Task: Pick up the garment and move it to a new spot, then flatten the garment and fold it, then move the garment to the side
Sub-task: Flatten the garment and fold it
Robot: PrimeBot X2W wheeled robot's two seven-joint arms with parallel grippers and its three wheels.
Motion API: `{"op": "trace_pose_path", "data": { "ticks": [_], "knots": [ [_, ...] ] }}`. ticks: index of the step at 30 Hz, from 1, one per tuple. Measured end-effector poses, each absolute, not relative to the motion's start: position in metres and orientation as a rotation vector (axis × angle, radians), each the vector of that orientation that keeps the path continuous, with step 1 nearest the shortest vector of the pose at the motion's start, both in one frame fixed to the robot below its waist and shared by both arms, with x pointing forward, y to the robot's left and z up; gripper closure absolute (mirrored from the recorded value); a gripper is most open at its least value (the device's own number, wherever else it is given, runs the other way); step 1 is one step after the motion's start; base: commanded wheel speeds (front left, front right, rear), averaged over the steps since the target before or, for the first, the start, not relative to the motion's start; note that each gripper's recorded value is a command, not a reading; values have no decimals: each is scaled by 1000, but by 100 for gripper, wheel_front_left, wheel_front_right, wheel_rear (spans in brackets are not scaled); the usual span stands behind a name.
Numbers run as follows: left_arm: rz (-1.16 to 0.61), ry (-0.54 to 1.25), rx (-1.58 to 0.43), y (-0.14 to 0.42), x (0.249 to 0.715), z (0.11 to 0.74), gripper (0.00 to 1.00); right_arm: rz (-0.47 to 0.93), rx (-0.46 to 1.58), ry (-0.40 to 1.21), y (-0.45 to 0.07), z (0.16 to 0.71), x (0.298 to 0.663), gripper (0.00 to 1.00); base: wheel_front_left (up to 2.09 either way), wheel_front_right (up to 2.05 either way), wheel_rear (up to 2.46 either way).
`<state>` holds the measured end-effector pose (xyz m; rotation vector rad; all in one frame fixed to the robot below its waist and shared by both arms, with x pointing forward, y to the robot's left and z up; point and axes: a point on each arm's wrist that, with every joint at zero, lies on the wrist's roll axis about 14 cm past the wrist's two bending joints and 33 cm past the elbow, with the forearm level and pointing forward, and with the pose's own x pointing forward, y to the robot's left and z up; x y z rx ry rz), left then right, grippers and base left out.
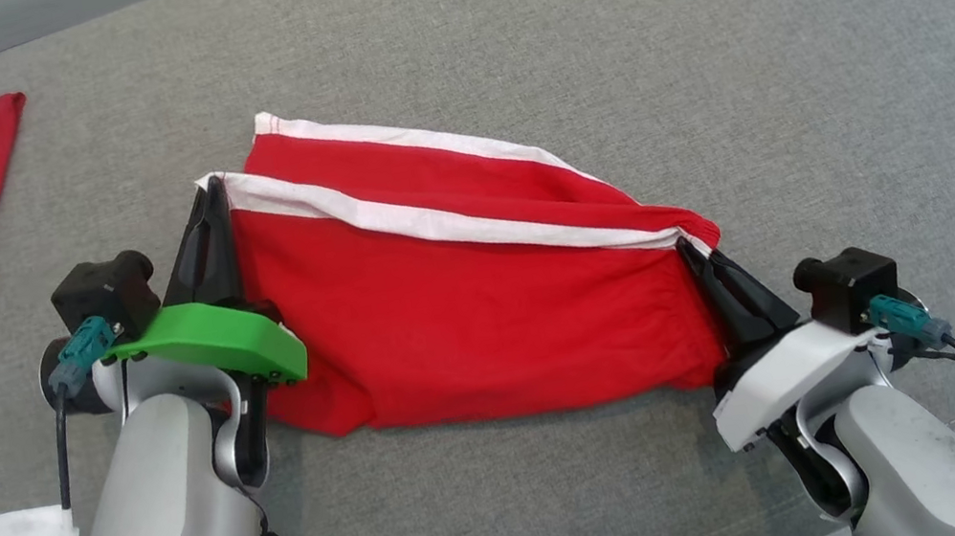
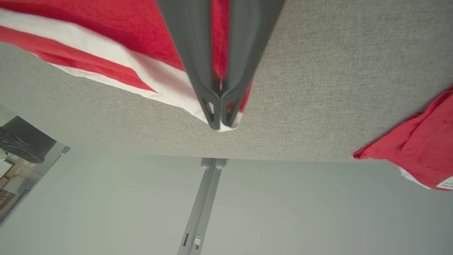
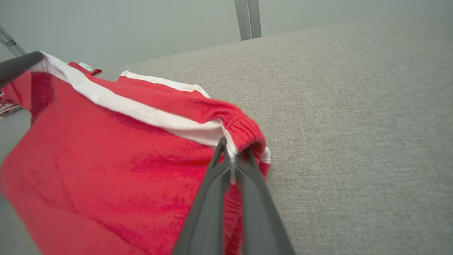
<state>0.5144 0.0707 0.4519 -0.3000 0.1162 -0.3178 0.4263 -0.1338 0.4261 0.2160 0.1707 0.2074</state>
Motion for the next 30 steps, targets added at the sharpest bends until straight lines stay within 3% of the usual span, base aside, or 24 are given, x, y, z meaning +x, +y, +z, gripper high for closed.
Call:
{"op": "trace_pose_path", "data": {
  "ticks": [25, 26, 28, 29, 30],
  "knots": [
    [-403, 221, -225, 36, 557, 417, 100, 147, 185, 228, -150, 407, 435, 100, 0, 0, 0],
    [-403, 228, -220, 36, 557, 416, 100, 147, 184, 228, -150, 407, 435, 96, 0, 0, 0],
    [-404, 243, -208, 36, 557, 413, 100, 146, 180, 226, -151, 408, 435, 60, 0, 0, 0],
    [-404, 245, -204, 36, 558, 412, 100, 145, 179, 225, -151, 408, 435, 30, 0, 0, 0],
    [-407, 245, -198, 36, 559, 413, 100, 144, 178, 224, -152, 409, 434, 30, 0, 0, 0]
  ]
}}
